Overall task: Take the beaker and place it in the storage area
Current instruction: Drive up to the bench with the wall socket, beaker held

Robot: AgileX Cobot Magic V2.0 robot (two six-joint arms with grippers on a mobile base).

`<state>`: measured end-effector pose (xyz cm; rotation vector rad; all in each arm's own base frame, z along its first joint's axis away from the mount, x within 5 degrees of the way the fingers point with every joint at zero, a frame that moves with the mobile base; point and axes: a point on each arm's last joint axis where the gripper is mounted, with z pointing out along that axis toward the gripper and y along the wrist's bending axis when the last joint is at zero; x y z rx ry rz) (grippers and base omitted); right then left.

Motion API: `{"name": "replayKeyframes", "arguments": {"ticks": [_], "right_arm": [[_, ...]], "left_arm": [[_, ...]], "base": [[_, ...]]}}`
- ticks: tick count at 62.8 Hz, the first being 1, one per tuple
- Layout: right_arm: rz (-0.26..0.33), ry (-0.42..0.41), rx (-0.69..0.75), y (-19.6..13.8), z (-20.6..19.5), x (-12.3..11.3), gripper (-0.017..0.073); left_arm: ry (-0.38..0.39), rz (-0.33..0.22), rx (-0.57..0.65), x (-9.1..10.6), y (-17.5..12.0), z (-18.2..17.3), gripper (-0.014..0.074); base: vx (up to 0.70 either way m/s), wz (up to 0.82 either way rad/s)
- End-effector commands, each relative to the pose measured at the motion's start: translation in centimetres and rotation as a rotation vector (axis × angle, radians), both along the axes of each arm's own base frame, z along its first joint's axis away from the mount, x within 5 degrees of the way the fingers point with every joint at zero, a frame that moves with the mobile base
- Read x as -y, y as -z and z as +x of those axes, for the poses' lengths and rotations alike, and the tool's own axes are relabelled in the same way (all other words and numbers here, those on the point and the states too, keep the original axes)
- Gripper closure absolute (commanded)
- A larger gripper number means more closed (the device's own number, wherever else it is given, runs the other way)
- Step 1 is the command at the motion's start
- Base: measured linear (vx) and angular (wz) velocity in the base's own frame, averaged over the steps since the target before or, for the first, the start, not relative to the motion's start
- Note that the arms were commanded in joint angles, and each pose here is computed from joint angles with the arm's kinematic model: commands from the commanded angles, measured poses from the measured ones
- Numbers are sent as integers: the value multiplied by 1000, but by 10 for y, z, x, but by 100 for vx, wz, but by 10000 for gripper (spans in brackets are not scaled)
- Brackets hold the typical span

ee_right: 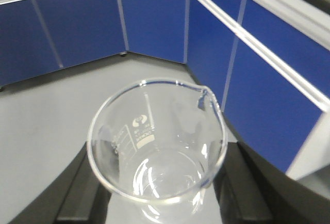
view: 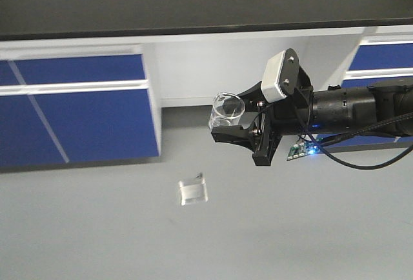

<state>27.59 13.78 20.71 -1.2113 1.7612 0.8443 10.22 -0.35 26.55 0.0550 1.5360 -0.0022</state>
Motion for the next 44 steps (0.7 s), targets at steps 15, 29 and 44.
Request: {"name": "replayKeyframes", "arguments": {"ticks": [15,29,44], "right_arm": [[90,-15,50,-23,-2,-2,565],[90,-15,50,-23,-2,-2,565],[90,-15,50,-23,-2,-2,565]], "left_arm": [[13,-19,109,1,-18,1,600],[13,-19,109,1,-18,1,600],[13,-19,109,1,-18,1,600]], "base": [[27,-25],[31,-14],[32,-12]]}}
